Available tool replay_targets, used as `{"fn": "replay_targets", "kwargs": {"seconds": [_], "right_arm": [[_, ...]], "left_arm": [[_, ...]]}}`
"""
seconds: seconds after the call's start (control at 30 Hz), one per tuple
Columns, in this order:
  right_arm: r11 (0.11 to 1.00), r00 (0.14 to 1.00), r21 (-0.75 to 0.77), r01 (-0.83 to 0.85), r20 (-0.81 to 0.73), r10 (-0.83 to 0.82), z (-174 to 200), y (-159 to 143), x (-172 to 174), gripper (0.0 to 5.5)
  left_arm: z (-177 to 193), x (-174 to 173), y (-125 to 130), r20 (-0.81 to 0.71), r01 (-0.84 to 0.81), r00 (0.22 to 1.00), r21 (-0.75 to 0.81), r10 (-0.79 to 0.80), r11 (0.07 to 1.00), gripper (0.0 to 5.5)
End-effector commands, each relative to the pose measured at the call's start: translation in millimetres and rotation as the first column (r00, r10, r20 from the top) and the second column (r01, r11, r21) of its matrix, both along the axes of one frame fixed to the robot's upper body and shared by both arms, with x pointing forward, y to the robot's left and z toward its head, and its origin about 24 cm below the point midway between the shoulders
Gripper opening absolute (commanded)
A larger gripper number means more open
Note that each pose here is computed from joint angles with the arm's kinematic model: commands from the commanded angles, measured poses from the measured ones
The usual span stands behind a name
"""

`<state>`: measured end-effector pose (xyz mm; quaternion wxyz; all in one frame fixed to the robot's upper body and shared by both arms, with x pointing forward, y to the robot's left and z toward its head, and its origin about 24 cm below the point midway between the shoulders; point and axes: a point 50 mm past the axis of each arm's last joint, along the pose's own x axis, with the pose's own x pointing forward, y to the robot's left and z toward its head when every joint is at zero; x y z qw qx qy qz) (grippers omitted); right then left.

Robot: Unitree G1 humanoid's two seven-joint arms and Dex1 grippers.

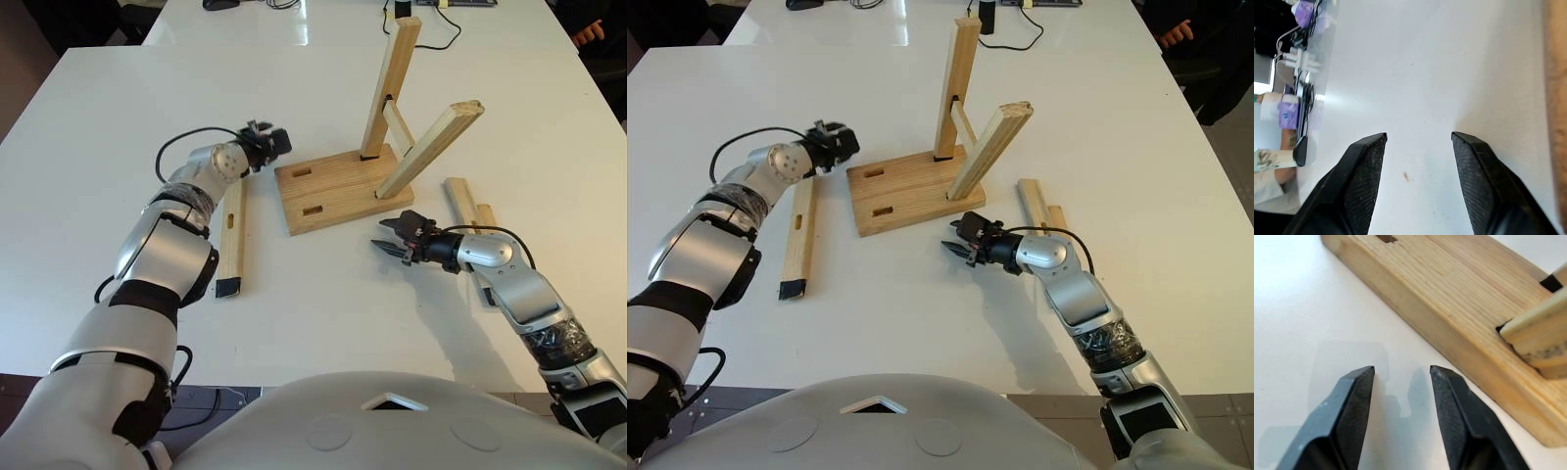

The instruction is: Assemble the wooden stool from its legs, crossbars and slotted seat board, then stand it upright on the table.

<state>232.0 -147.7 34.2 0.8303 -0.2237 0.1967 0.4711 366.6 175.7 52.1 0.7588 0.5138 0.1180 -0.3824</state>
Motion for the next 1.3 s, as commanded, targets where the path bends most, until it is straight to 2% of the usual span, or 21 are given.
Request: {"fn": "replay_targets", "kwargs": {"seconds": [0.03, 0.2, 0.33, 0.47, 0.6, 0.77, 0.9, 1.03, 1.17, 1.3], "right_arm": [[0.991, 0.995, -0.095, 0.091, -0.022, -0.094, -11.8, -21.1, 1.6, 2.11], [0.987, 0.992, -0.103, 0.124, -0.010, -0.126, -10.6, -28.4, -1.7, 2.11], [0.984, 0.992, -0.120, 0.128, -0.005, -0.130, -7.1, -37.0, -8.9, 2.11], [0.986, 0.994, -0.134, 0.104, -0.009, -0.106, -0.3, -44.0, -16.7, 2.11], [0.985, 0.995, -0.144, 0.094, -0.014, -0.097, 2.0, -49.2, -21.9, 2.11], [0.987, 0.991, -0.091, 0.134, 0.012, -0.134, 22.1, -57.7, -23.2, 2.11], [0.969, 0.971, 0.058, 0.240, 0.000, -0.240, 56.7, -77.6, -34.5, 2.11], [0.906, 0.924, 0.196, 0.376, -0.012, -0.381, 87.6, -108.2, -46.0, 2.11], [0.796, 0.806, 0.127, 0.592, -0.106, -0.582, 67.3, -153.1, -67.3, 2.11], [0.749, 0.764, 0.161, 0.642, -0.205, -0.611, 50.9, -153.0, -84.1, 2.11]], "left_arm": [[-43.3, -42.7, 5.5, -0.306, 0.230, 0.928, 0.018, -0.213, 0.973, 2.47], [-47.5, -69.6, 15.6, -0.380, 0.357, 0.845, -0.121, -0.376, 0.926, 2.47], [-47.4, -103.2, 12.9, -0.371, 0.410, 0.772, -0.329, -0.516, 0.851, 2.47], [-34.7, -131.0, -3.2, -0.336, 0.377, 0.756, -0.479, -0.562, 0.793, 2.47], [-21.0, -145.9, -7.2, -0.344, 0.338, 0.758, -0.520, -0.554, 0.785, 2.47], [-10.8, -142.6, 2.8, -0.348, 0.262, 0.813, -0.497, -0.467, 0.827, 2.47], [8.7, -137.0, 13.3, -0.304, 0.204, 0.865, -0.515, -0.400, 0.833, 2.47], [34.3, -141.8, 30.2, -0.231, 0.113, 0.930, -0.558, -0.285, 0.822, 2.47], [38.5, -140.7, 65.5, -0.178, -0.043, 0.982, -0.526, -0.060, 0.850, 2.47], [36.0, -139.5, 101.7, -0.115, -0.177, 0.984, -0.447, 0.139, 0.877, 2.47]]}}
